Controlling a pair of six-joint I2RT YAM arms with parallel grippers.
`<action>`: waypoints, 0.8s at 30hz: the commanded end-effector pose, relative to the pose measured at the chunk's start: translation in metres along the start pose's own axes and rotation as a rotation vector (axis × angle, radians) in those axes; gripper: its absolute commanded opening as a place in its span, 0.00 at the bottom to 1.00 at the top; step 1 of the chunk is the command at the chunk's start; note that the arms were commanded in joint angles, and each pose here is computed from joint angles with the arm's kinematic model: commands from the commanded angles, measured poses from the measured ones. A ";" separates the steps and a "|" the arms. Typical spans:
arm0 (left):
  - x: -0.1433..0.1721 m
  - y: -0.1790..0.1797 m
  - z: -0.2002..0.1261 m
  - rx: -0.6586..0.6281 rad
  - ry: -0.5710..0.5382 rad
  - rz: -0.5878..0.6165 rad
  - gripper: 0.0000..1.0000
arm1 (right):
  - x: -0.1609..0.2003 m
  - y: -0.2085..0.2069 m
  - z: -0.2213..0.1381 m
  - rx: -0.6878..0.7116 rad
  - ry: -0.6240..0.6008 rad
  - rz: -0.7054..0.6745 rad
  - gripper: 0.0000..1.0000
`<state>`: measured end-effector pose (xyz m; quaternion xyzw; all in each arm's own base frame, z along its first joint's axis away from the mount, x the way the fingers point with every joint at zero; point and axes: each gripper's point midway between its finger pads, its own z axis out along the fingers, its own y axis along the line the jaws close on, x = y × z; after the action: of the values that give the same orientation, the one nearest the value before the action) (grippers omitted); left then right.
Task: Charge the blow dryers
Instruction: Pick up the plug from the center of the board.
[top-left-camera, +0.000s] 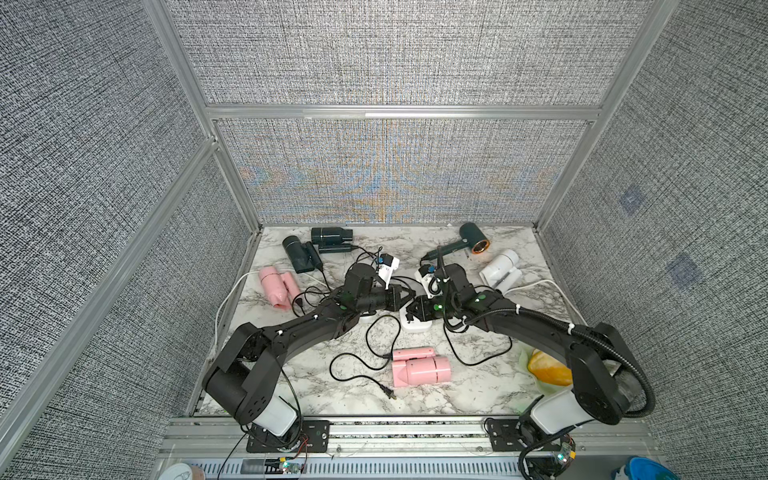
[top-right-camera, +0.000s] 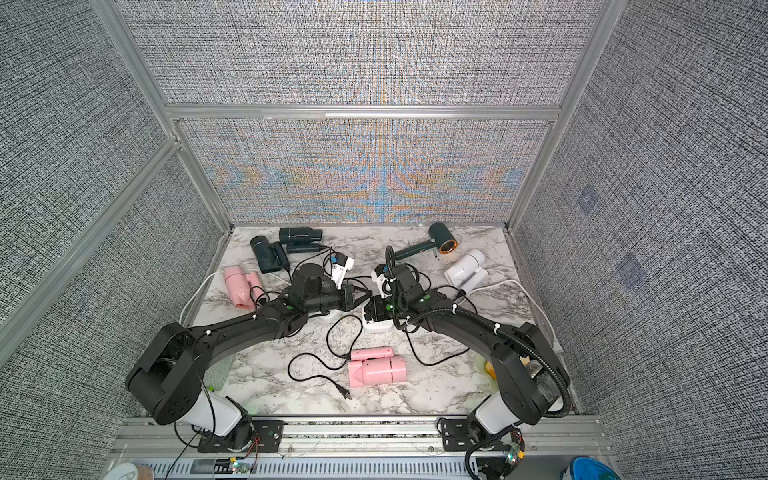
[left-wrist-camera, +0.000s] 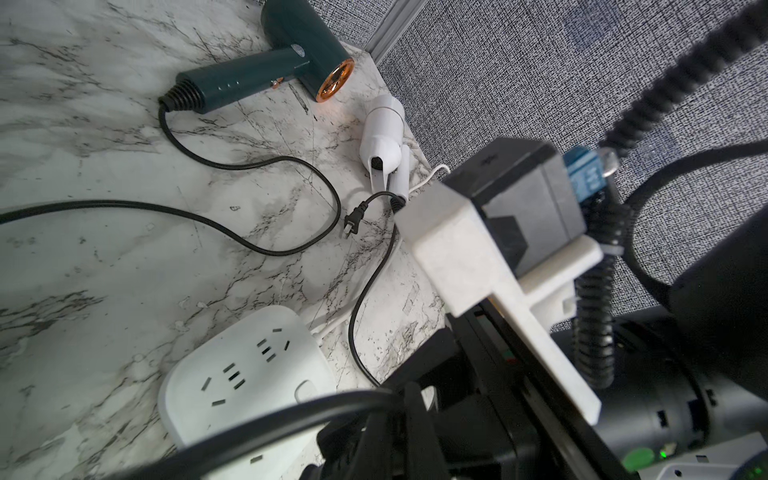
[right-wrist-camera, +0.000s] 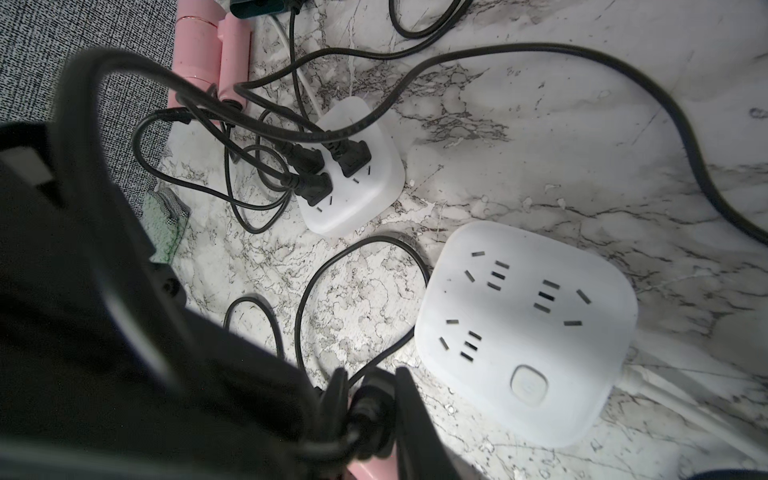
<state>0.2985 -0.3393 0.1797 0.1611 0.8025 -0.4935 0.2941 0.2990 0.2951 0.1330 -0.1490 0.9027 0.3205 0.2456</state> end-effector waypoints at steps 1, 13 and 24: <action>-0.006 -0.003 -0.002 -0.002 -0.017 0.004 0.06 | -0.002 -0.004 -0.002 0.024 -0.016 0.010 0.13; -0.003 0.003 -0.015 -0.031 -0.002 -0.024 0.44 | -0.023 -0.010 -0.018 0.084 -0.126 -0.008 0.09; 0.001 0.008 -0.046 -0.062 0.006 0.033 0.96 | -0.050 -0.017 -0.014 0.120 -0.183 -0.001 0.08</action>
<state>0.2938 -0.2995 0.1915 0.1449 0.8150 -0.4701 0.3063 0.3331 0.2775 0.1531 -0.1109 0.8999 0.2785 0.3167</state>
